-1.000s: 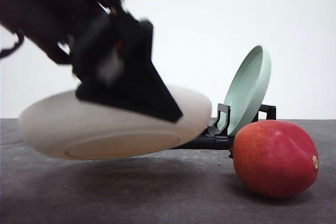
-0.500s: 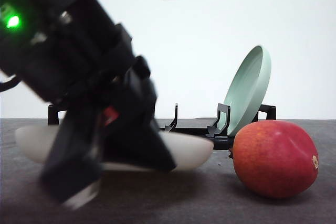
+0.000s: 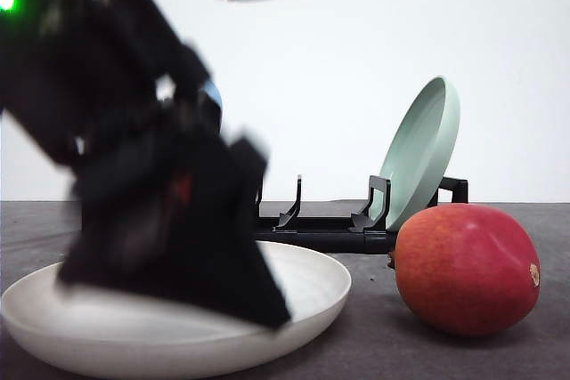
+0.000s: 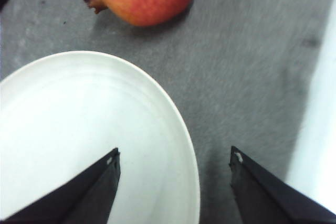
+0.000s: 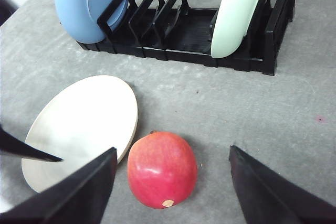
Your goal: Place pomegranate in white plate
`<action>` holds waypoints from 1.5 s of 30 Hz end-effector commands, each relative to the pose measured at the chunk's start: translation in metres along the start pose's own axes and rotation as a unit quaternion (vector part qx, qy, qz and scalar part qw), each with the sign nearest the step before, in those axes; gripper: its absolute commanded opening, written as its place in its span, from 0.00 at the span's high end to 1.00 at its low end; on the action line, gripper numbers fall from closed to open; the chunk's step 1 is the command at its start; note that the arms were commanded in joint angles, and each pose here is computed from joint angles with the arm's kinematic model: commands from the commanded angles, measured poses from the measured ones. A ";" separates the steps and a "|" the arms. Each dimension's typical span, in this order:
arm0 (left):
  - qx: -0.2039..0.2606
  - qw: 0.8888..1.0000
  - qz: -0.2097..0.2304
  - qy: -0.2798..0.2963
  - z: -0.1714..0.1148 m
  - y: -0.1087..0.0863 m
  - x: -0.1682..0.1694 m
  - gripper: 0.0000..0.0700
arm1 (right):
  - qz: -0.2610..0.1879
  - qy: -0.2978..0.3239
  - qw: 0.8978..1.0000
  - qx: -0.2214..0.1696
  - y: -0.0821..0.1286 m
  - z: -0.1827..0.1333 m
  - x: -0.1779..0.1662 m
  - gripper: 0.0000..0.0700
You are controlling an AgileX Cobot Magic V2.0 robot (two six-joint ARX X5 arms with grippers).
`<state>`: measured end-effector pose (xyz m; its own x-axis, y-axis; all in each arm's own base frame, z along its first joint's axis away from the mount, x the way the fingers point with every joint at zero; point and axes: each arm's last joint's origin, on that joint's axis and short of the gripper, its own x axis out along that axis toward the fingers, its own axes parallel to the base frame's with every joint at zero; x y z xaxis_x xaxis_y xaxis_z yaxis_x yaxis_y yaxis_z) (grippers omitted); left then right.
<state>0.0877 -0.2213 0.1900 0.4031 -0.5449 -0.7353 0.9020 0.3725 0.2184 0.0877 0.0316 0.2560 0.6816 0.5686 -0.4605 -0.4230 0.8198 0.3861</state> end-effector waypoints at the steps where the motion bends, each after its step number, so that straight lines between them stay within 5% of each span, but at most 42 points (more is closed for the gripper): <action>1: -0.059 0.998 -0.028 -0.017 0.008 0.005 -0.008 0.44 | 0.004 -0.010 1.000 0.000 0.003 0.004 -0.003 0.39; 8: -0.194 0.978 -0.057 -0.043 0.000 0.050 -0.038 0.44 | 0.004 -0.010 1.000 0.000 0.003 0.004 -0.003 0.39; 17: -0.315 0.947 0.044 -0.036 -0.036 0.106 -0.073 0.44 | 0.006 -0.009 1.000 0.000 0.003 0.004 -0.003 0.39; 24: -0.374 0.922 0.088 -0.042 -0.060 0.132 -0.095 0.44 | 0.030 -0.002 0.999 0.021 0.004 0.004 -0.002 0.39; 33: -0.402 0.907 0.119 -0.038 -0.072 0.142 -0.102 0.44 | 0.027 0.033 0.997 0.067 0.009 0.002 0.005 0.40; 45: -0.402 0.907 0.119 -0.038 -0.072 0.142 -0.102 0.44 | -0.028 0.162 0.986 0.030 0.025 -0.004 0.059 0.39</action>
<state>0.1614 -0.0580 0.2458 0.5970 -0.4085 -0.6904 0.3765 0.9026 -0.2085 0.1116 0.0804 0.2315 0.4745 0.5200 -0.7103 -0.3458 0.8521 0.3929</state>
